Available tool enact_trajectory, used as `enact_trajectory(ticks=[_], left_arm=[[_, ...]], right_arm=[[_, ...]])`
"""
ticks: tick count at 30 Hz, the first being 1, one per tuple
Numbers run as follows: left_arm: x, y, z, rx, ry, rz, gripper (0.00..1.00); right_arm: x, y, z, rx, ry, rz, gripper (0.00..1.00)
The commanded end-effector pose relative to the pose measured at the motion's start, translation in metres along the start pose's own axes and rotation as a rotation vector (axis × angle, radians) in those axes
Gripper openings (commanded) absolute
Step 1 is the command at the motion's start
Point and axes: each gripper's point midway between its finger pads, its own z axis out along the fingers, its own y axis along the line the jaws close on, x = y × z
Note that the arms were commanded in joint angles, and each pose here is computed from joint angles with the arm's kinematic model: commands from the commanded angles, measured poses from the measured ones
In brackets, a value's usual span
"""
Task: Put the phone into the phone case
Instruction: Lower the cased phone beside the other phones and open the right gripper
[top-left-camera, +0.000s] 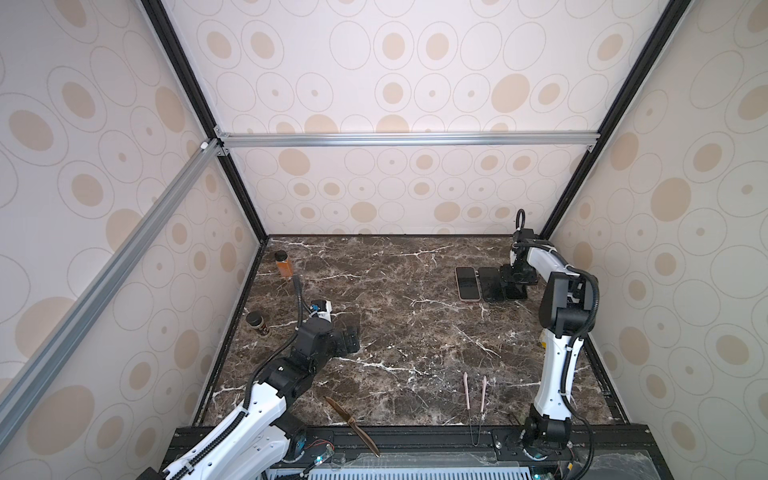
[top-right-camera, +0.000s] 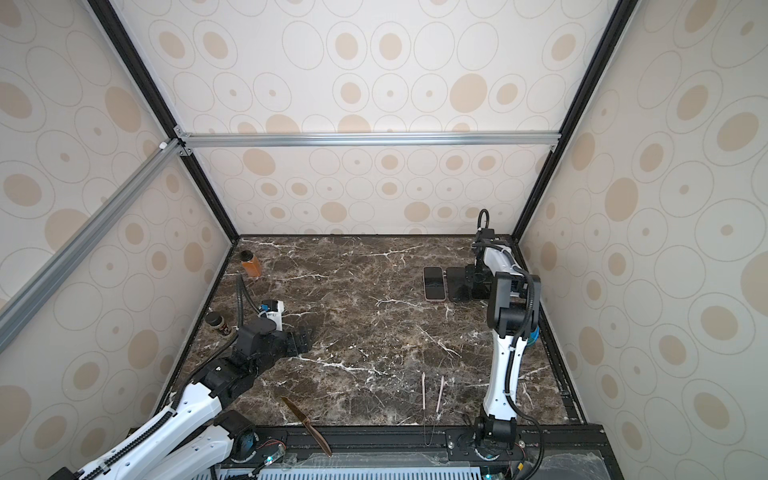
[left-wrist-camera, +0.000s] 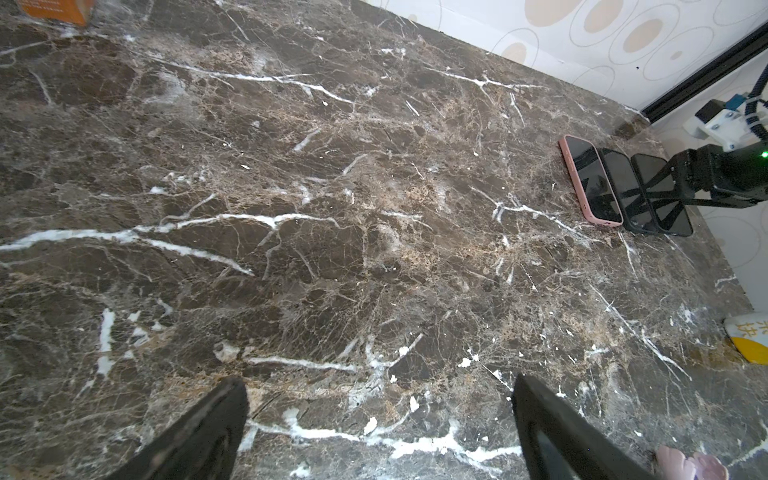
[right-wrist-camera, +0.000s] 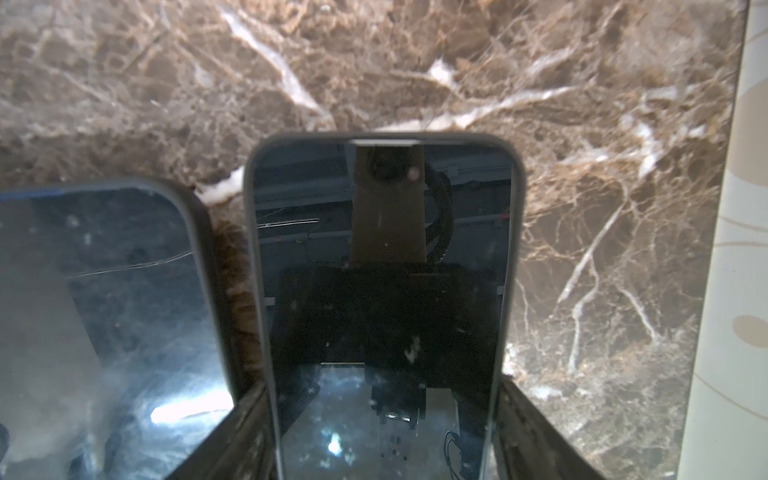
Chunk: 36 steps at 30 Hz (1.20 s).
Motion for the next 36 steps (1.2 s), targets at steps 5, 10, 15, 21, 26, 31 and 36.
enact_trajectory(ticks=[5, 10, 15, 21, 26, 31, 36], left_arm=[[-0.021, -0.005, -0.005, 0.002, -0.052, 0.003, 1.0], [-0.021, -0.005, -0.003, -0.003, -0.055, 0.004, 1.0], [-0.02, -0.004, -0.002, -0.005, -0.051, 0.005, 1.0], [-0.022, -0.003, -0.003, -0.012, -0.06, 0.006, 1.0], [-0.023, -0.003, -0.003, -0.014, -0.062, 0.007, 1.0], [-0.029, 0.002, 0.001, -0.043, -0.093, 0.029, 1.0], [-0.042, 0.02, 0.008, -0.169, -0.134, 0.068, 1.0]], right_arm=[[-0.004, -0.011, -0.006, 0.037, -0.005, 0.02, 0.75], [-0.003, -0.011, -0.008, 0.036, -0.01, 0.022, 0.78], [-0.003, -0.011, -0.008, 0.036, -0.01, 0.022, 0.8], [-0.003, -0.01, -0.008, 0.033, -0.008, 0.019, 0.82], [-0.001, -0.009, -0.008, 0.03, -0.004, 0.017, 0.84], [-0.003, -0.01, -0.023, 0.019, -0.028, 0.029, 0.84], [-0.009, -0.01, -0.058, -0.01, -0.103, 0.049, 0.84]])
